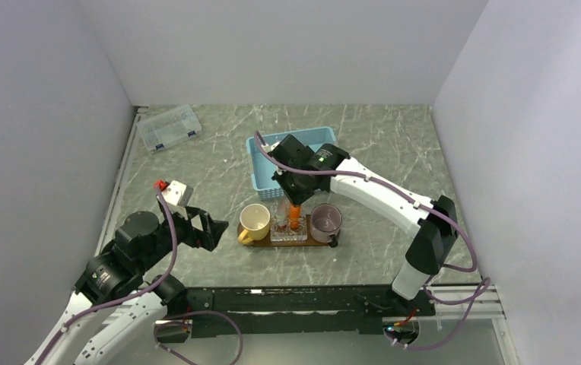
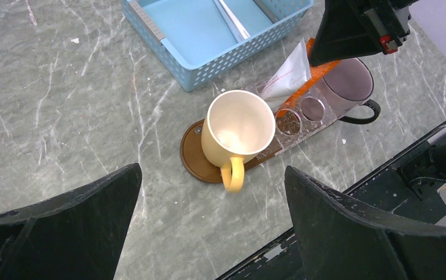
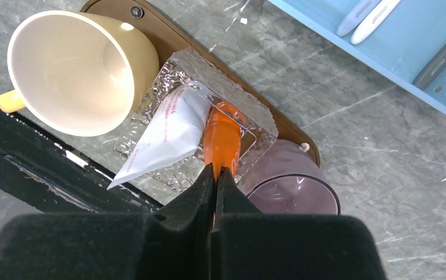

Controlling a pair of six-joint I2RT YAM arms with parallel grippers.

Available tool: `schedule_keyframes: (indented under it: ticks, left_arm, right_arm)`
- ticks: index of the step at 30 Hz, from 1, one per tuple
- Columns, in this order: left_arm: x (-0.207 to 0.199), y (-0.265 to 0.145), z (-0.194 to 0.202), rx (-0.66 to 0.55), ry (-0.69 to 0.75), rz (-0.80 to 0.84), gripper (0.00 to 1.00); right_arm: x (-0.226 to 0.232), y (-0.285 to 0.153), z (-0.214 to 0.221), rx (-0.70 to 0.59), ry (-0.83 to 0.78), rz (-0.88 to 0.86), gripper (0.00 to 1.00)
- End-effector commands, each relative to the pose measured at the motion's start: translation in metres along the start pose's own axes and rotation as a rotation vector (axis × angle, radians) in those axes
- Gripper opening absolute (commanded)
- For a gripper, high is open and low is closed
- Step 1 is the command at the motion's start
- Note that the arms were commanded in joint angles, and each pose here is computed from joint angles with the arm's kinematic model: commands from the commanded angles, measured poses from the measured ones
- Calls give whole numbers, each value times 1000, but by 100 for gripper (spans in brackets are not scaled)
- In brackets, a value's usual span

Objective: Prepare toiletry sets of a toothbrush and toothpaste on the tray

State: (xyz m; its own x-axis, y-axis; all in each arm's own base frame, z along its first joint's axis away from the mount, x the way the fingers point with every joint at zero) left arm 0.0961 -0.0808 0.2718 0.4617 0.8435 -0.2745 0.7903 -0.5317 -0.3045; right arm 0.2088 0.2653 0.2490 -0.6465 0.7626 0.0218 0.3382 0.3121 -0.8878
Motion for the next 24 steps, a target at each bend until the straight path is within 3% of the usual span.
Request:
schedule_keyframes:
  ticks: [1, 14, 16, 24]
  left_arm:
    - [0, 3, -7, -36, 13, -4, 99]
    - [0, 3, -7, -37, 11, -4, 99]
    - [-1, 3, -7, -36, 11, -4, 100]
    - [0, 4, -7, -32, 13, -5, 99]
  right_arm:
    - [2, -4, -7, -76, 35, -7, 0]
    - [4, 4, -5, -69, 35, 9, 0]
    - [4, 4, -5, -72, 34, 8, 8]
    - [4, -2, -6, -81, 31, 14, 21]
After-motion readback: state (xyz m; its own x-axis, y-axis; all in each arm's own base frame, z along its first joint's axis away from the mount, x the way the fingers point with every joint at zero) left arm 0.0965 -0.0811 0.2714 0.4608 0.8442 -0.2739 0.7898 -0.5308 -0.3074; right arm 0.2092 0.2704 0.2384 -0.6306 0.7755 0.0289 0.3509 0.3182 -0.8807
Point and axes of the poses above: each gripper's point midway between its finger pads, its own y axis out along the fingers, its own x axis along the line the jaws close on, z = x × y, the point moved 8 cm from there along -y, back along the fingers, and after that the axes turned 2 degrees about -y, right-handed, at the moved point
